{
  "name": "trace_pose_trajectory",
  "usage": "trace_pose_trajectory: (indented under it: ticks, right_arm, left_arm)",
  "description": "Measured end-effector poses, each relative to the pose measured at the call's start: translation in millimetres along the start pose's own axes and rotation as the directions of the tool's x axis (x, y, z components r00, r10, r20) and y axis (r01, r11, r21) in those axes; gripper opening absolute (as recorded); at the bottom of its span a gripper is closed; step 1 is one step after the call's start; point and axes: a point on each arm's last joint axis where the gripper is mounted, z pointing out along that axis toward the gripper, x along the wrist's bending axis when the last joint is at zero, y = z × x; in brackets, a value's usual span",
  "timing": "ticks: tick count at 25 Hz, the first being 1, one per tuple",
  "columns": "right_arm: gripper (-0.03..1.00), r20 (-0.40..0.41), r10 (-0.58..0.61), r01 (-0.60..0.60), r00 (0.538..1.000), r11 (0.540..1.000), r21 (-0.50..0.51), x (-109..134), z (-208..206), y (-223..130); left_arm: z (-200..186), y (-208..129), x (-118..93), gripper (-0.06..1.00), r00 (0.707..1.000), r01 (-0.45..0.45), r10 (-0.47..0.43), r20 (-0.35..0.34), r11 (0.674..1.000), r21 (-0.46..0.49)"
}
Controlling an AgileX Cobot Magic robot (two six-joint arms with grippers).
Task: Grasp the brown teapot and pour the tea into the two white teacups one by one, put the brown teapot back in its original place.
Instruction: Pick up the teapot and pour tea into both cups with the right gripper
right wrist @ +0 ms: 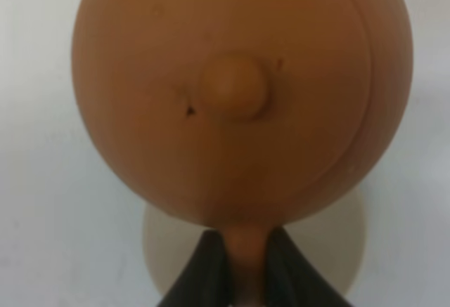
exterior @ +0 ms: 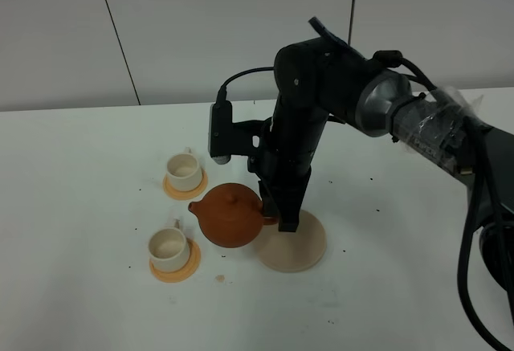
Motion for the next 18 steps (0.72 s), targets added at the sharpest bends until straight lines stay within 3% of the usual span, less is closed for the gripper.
trace_pose_trajectory:
  ticks: [5,13,18]
  right_arm:
    - [0.09,-0.002,-0.013,0.013,1.0,1.0,0.027,-2.3,9.1,-0.1]
    - [0.09,0.103,-0.036,0.039,0.994,0.999,-0.03,-16.3,-16.8,13.4]
    - [0.09,0.113,-0.028,0.032,0.993,0.999,-0.033,-20.9,-16.7,11.9]
  left_arm:
    - [0.0,0.0,0.0,0.23,1.0,0.0,0.0,0.0,1.0,0.0]
    - [0.0,0.0,0.0,0.23,1.0,0.0,0.0,0.0,1.0,0.0]
    - [0.0,0.0,0.0,0.23,1.0,0.0,0.0,0.0,1.0,0.0]
